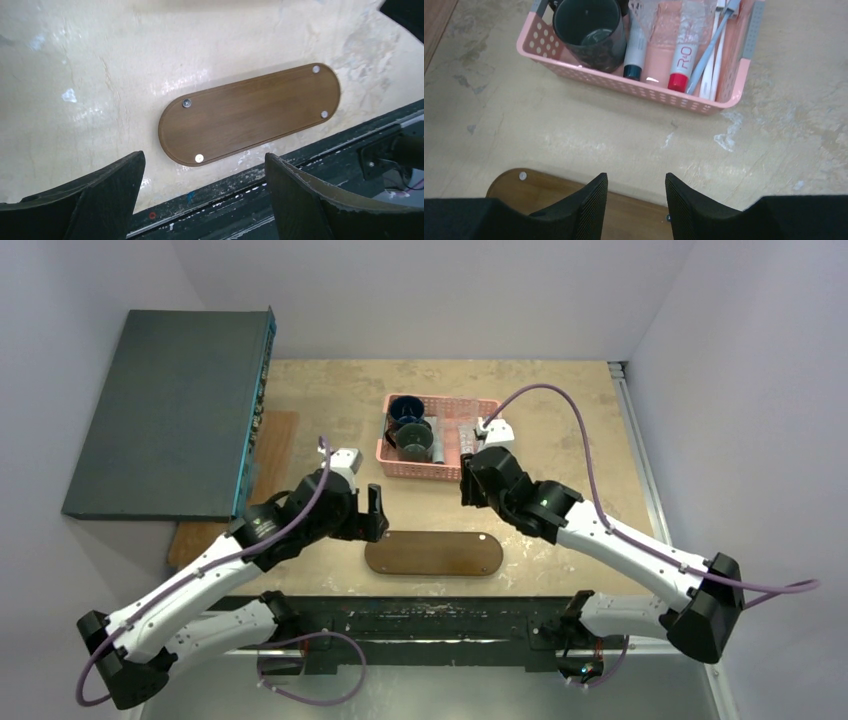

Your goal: Prepare toiletry sets of a toothbrush and toothpaste on the tray

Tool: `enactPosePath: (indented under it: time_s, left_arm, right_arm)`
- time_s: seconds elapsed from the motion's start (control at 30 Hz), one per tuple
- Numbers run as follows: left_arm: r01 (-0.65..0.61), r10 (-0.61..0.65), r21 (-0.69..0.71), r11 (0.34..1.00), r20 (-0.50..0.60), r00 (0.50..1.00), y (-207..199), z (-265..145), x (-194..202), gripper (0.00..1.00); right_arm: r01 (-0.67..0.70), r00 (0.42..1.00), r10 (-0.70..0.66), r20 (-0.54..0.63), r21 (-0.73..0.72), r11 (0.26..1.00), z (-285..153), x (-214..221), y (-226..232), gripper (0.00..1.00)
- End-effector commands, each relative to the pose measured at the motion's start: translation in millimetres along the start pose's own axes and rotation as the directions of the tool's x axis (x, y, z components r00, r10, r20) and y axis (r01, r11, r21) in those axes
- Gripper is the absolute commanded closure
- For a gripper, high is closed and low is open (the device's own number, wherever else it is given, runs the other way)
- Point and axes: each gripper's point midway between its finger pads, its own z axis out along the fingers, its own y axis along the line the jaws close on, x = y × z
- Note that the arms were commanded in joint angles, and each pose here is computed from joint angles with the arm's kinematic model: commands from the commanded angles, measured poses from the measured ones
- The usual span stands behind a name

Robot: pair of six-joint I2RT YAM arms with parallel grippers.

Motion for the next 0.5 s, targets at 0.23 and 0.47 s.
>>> enactPosePath:
  time_s: [0.23, 0.47]
  left_arm:
    - [-0.175, 0.175, -0.016, 0.984, 0.150, 0.973, 8.9, -88.2, -52.3, 0.09]
    - [-0.270, 0.269, -0.018, 0.963, 0.191, 0.944, 16.9, -100.5, -52.5, 0.08]
  right_arm:
    - [0.042, 0.997, -0.041, 0.067, -0.009, 0.999, 23.5, -59.0, 25.2, 0.51]
    - [0.029, 0.997, -0.025, 0.069, -0.053, 0.998, 47.9, -70.1, 52.2, 0.50]
